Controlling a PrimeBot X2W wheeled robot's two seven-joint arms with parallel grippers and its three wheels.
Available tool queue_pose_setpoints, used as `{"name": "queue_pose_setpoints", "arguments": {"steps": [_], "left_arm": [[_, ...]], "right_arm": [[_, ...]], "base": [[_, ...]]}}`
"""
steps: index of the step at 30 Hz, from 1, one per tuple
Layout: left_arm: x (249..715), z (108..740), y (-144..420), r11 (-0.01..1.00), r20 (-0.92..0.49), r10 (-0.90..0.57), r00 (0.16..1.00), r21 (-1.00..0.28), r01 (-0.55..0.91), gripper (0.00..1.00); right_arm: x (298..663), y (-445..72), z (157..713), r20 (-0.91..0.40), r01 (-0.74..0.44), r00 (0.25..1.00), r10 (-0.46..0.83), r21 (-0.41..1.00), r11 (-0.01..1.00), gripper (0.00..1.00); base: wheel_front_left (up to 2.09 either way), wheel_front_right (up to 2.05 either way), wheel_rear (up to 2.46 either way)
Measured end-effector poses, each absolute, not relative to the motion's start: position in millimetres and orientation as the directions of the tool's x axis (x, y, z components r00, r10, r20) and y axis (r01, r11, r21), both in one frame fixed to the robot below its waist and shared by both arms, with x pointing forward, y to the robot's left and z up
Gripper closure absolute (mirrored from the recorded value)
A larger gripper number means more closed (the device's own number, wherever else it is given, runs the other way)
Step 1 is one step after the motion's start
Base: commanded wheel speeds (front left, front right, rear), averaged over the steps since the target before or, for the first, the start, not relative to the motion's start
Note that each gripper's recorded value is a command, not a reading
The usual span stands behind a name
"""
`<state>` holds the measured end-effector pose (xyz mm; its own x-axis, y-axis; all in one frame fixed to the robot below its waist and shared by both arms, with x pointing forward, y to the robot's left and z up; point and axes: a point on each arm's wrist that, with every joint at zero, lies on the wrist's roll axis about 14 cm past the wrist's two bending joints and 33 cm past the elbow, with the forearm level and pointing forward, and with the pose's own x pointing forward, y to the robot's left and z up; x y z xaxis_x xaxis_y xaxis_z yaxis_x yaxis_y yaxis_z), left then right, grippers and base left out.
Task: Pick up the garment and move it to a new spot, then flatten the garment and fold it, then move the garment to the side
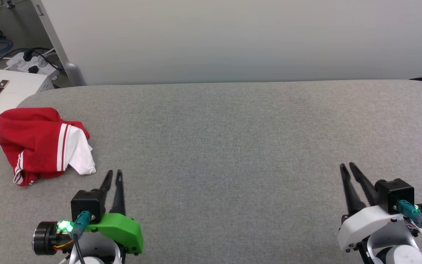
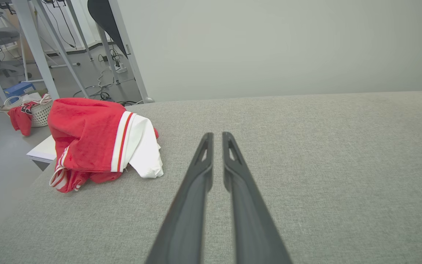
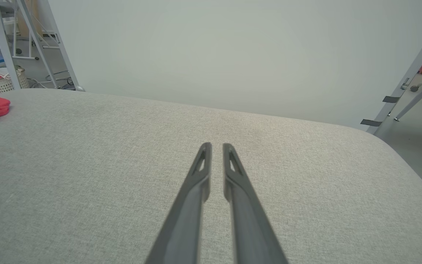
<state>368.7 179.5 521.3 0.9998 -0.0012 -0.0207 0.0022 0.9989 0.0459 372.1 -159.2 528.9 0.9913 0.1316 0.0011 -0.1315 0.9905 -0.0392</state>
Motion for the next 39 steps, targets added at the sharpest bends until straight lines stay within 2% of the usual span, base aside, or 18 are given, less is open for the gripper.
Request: {"name": "queue_pose_setpoints", "arguments": {"steps": [39], "left_arm": [[367.4, 513.7, 183.4, 0.999, -0.003, 0.011, 1.000, -0.033, -0.012, 0.00]], "right_arm": [[373.4, -165.0, 526.8, 0.036, -0.114, 0.993, 0.113, 0.022, 0.993, 0.00]], "base": [[0.00, 0.00, 0.00]]}}
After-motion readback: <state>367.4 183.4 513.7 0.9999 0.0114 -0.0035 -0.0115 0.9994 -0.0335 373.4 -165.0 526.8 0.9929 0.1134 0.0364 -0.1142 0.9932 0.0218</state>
